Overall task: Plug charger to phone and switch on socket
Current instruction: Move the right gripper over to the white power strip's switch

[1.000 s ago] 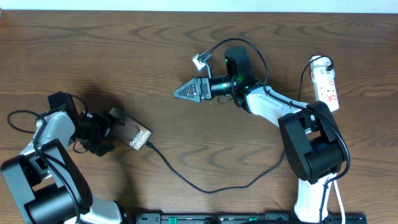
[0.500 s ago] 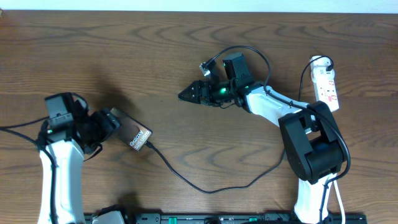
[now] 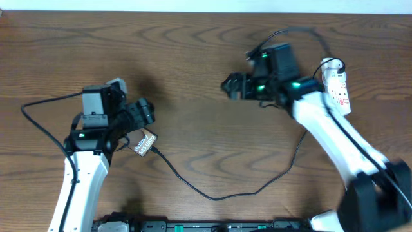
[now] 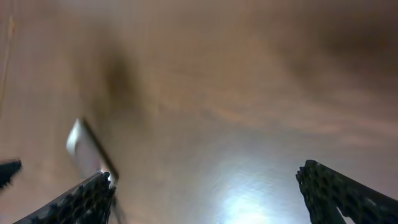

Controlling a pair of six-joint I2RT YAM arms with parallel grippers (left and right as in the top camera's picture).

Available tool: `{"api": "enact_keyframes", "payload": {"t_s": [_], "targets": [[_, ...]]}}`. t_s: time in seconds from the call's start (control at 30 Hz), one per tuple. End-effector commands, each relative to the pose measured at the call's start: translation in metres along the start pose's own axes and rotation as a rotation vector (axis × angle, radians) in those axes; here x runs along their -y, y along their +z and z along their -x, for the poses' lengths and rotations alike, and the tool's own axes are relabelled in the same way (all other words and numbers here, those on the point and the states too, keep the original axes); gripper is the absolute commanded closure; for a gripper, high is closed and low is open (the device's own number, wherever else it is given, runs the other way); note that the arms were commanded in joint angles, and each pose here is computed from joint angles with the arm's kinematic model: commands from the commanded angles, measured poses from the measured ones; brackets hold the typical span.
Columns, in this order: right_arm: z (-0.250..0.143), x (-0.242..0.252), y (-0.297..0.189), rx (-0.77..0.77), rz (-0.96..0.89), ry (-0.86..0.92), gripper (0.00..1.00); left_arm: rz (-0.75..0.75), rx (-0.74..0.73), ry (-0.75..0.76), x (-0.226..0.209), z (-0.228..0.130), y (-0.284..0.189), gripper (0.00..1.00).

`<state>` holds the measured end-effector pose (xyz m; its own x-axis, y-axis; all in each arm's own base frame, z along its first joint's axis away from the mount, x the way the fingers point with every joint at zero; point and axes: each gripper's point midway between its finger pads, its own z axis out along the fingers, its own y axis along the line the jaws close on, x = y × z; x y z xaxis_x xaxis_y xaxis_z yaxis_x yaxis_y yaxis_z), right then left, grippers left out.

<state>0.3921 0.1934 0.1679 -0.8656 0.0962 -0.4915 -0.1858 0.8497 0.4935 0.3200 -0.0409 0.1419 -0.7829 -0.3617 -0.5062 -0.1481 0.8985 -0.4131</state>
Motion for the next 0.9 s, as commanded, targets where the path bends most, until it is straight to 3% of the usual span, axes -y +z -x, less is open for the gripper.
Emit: {"api": "enact_keyframes", "payload": {"t_s": [0.0,0.17,0.33,0.6,0.87], "targets": [[0.048,0.029,-0.058,0.214,-0.143,0.003,0.06,-0.030,0.040,0.055,0.017,0.012,-0.006,0.16],[0.079,0.077,-0.125,0.380,-0.219,0.106,0.01,-0.033,0.035,0.059,0.018,0.010,-0.005,0.16],[0.091,0.143,-0.177,0.407,-0.218,0.163,0.01,-0.037,0.043,0.062,0.019,0.012,-0.005,0.16],[0.109,0.221,-0.224,0.276,-0.271,0.190,0.01,-0.041,0.055,0.065,0.021,0.015,-0.006,0.16],[0.125,0.268,-0.199,0.090,-0.251,0.221,0.01,-0.040,0.052,0.064,0.020,0.014,-0.005,0.16]]}}
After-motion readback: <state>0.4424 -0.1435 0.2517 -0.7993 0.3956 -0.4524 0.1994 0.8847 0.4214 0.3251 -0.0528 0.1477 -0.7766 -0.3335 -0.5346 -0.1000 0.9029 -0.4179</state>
